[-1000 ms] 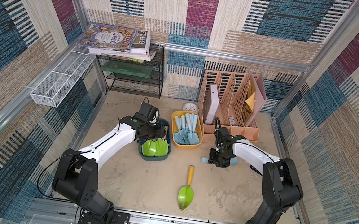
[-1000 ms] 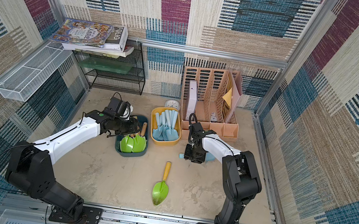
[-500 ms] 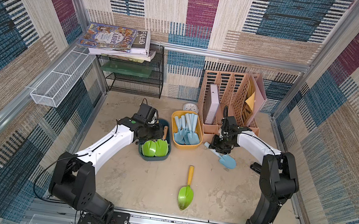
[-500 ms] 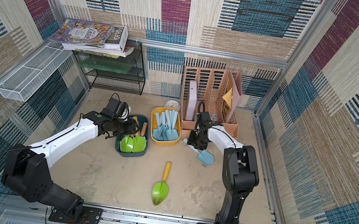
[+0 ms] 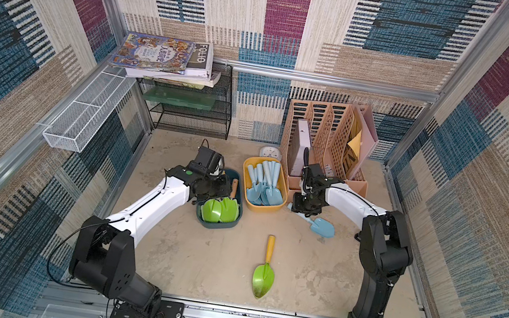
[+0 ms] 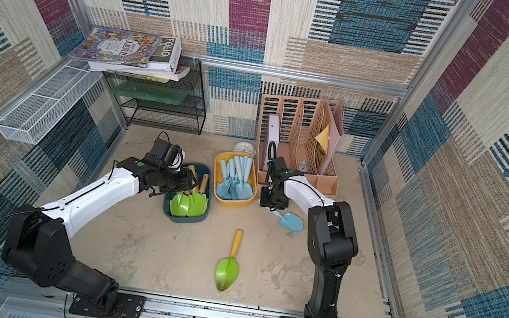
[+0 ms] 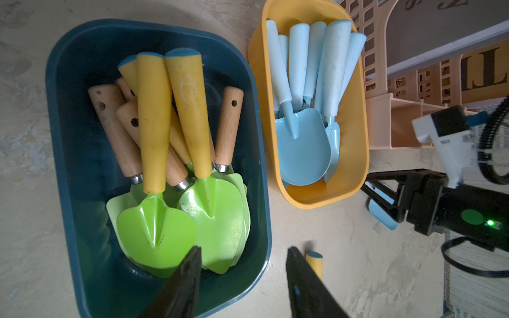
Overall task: Sort the small shovels by color and place them into the storage box
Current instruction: Pick up the shovel from the center of the board, then place the shovel in the storage box.
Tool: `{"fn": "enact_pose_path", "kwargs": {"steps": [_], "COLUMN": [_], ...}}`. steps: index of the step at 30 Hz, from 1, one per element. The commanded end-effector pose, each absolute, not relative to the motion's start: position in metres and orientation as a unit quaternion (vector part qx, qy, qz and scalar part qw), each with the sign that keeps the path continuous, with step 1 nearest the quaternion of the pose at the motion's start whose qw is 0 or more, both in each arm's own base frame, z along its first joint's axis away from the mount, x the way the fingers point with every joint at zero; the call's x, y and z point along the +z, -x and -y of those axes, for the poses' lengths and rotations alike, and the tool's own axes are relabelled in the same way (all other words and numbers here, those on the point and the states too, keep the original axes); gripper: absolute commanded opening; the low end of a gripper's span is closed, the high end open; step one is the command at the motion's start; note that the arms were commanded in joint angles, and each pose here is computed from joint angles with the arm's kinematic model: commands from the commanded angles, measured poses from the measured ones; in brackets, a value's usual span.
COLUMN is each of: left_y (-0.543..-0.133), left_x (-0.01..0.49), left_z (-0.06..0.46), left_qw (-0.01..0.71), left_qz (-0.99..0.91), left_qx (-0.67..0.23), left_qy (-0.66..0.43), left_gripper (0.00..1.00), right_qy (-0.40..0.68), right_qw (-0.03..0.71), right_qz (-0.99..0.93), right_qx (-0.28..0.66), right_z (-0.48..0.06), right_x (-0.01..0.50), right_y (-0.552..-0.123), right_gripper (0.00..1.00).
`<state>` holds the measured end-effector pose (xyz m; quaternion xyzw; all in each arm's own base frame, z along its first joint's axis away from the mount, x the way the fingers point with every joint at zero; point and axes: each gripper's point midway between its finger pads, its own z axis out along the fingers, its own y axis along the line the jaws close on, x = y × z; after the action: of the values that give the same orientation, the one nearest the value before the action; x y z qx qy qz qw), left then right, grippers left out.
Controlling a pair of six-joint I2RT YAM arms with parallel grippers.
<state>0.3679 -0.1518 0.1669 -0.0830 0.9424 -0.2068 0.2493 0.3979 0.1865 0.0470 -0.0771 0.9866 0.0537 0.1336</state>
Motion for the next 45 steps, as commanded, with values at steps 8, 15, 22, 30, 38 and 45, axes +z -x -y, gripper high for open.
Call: {"fn": "enact_pose_path", "kwargs": {"steps": [8, 15, 22, 30, 38, 45], "left_y": [-0.369, -0.367, -0.367, -0.369, -0.37, -0.364], "left_x": [0.165, 0.162, 0.159, 0.157, 0.159, 0.159], "left_z": [0.153, 0.152, 0.153, 0.155, 0.153, 0.148], "left_qw": [0.244, 0.242, 0.24, 0.24, 0.242, 0.237], "left_qz": [-0.943, -0.944, -0.944, -0.943, -0.946, -0.949], "left_qx": [-0.209, -0.208, -0.208, -0.211, -0.202, -0.193], "left_qy": [0.088, 0.088, 0.089, 0.088, 0.08, 0.079], "left_gripper": [0.52, 0.52, 0.52, 0.52, 0.53, 0.54], "right_qy": [0.123, 0.117, 0.102, 0.127, 0.139, 0.137], "right_qw": [0.108, 0.093, 0.199, 0.263, 0.293, 0.29], "right_qz": [-0.986, -0.989, -0.974, -0.949, -0.931, -0.931], "right_qx": [-0.042, -0.012, 0.046, 0.121, 0.165, 0.173], "right_z": [-0.17, -0.171, -0.19, -0.232, -0.277, -0.301], "right_x": [0.022, 0.019, 0.103, 0.176, 0.191, 0.164], "right_y": [-0.381, -0.359, -0.383, -0.422, -0.479, -0.512], "right_gripper": [0.5, 0.23, 0.11, 0.11, 0.11, 0.12]}}
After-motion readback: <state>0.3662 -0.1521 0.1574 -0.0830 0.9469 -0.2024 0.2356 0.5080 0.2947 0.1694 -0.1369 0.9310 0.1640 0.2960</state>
